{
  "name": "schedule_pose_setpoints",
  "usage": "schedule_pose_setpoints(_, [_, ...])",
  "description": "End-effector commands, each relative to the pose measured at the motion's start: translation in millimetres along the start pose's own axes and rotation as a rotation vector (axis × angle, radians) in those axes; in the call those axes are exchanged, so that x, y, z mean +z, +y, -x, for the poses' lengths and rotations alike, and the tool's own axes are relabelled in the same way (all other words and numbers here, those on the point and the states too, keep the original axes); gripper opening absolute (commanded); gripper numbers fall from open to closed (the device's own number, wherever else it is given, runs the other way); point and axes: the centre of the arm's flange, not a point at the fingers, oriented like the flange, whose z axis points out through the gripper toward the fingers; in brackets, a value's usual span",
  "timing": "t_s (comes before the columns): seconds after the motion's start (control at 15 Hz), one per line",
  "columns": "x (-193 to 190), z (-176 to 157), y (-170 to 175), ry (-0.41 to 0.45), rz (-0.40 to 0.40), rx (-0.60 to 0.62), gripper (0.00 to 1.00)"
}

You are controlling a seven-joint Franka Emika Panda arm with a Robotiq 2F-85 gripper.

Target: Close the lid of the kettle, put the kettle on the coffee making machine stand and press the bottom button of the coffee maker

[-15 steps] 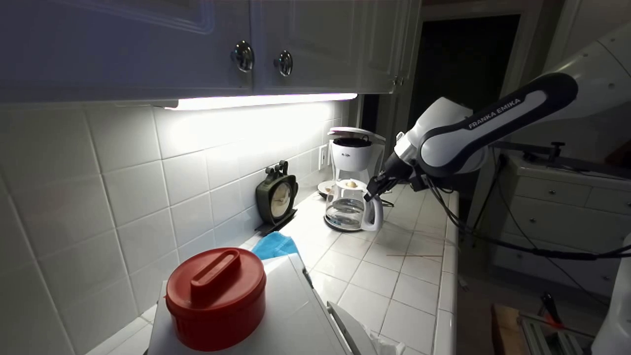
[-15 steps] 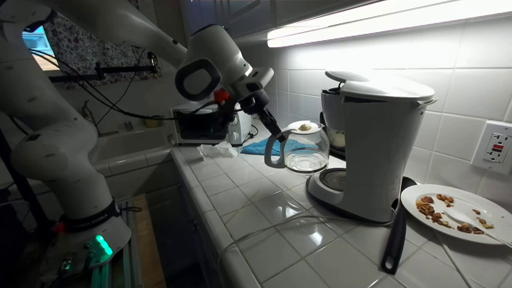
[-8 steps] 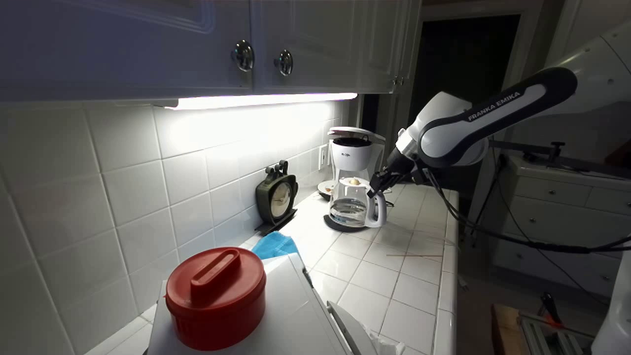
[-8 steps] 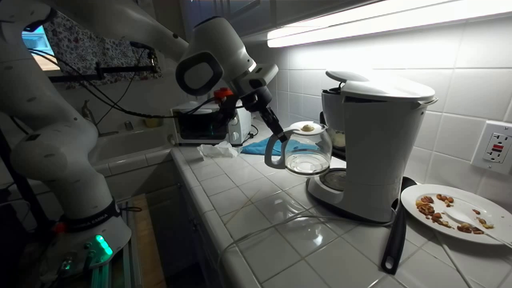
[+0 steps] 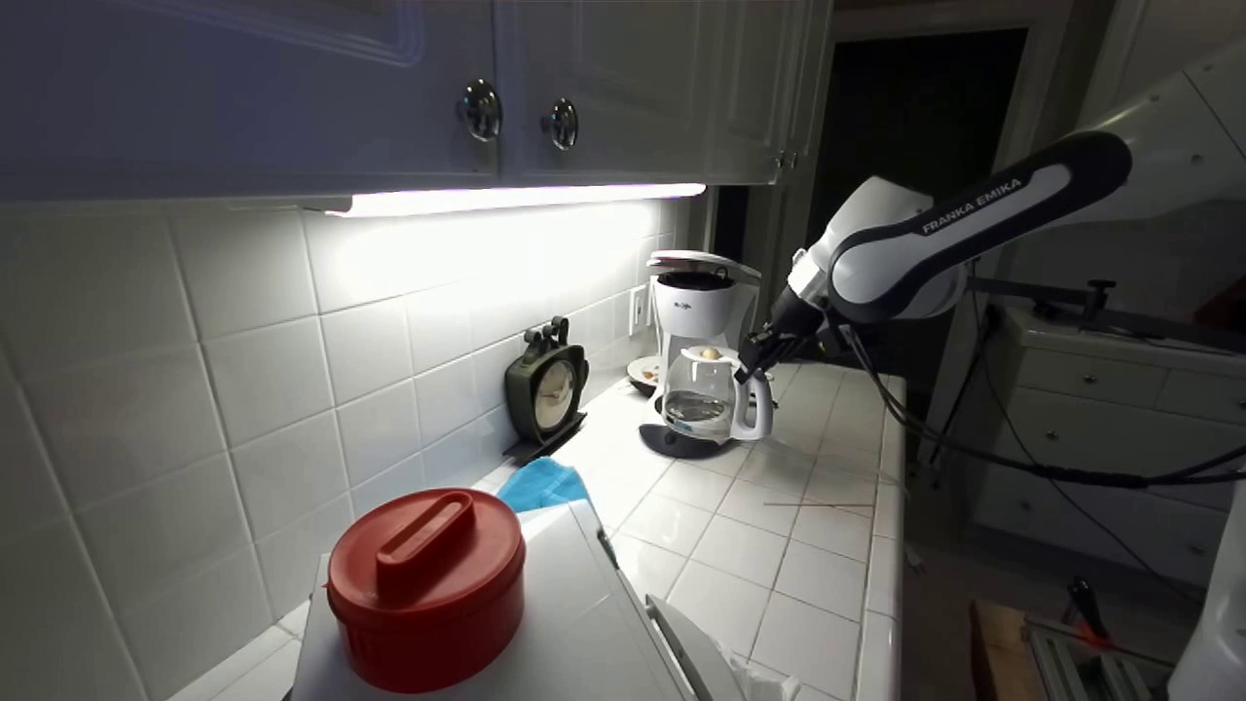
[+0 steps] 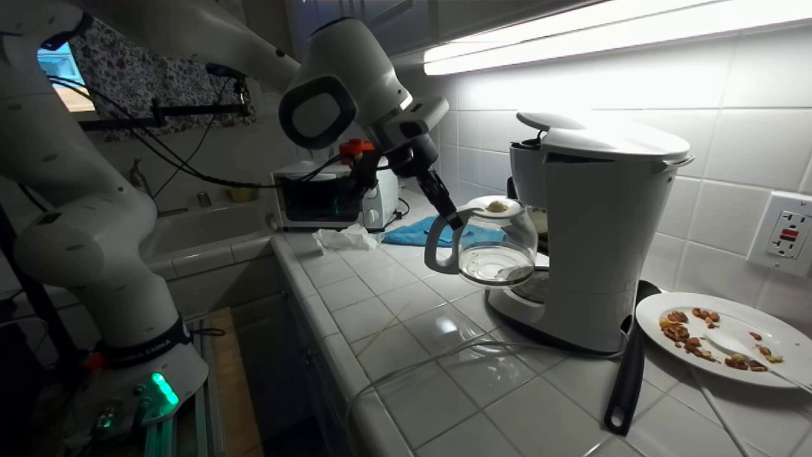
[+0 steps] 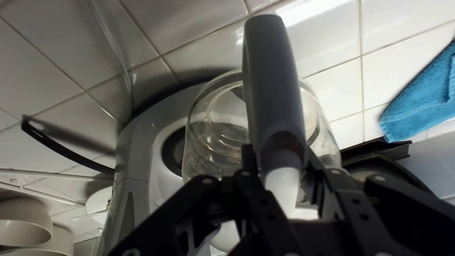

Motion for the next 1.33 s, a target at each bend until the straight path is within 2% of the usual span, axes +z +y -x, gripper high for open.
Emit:
schedule_pose_setpoints(0.0, [0, -18, 4, 0.010, 0.023, -0.022, 0.08])
schedule_pose_setpoints(1.27, [24, -51, 35, 0.024, 0.065, 0.022, 0.08])
